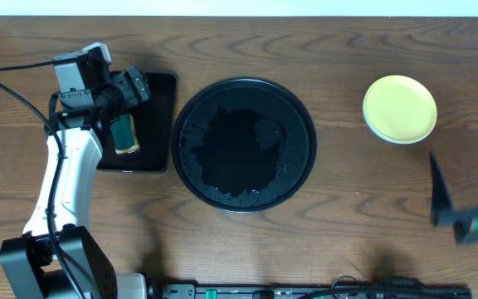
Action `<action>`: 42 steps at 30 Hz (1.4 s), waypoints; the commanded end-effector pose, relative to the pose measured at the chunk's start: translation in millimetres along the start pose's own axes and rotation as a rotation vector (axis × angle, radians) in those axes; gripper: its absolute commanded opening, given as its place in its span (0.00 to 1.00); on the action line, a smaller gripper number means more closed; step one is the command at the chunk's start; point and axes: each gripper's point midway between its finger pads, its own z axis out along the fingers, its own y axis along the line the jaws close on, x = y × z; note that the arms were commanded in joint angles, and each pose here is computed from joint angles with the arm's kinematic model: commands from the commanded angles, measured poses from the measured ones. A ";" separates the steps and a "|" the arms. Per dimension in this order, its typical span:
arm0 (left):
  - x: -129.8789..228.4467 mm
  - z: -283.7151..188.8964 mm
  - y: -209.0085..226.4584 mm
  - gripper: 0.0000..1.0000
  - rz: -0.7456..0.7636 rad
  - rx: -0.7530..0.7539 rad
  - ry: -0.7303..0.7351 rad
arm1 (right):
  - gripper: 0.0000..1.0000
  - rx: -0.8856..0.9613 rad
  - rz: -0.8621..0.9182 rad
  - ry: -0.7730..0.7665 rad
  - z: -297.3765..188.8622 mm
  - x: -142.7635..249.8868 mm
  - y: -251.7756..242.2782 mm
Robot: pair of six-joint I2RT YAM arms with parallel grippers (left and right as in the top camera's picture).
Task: Clean dirty plates on tray and stack at the side
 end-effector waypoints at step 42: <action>-0.5 1.0 1.1 0.92 0.008 -0.001 0.000 | 0.99 0.079 0.237 0.027 91.3 300.1 87.1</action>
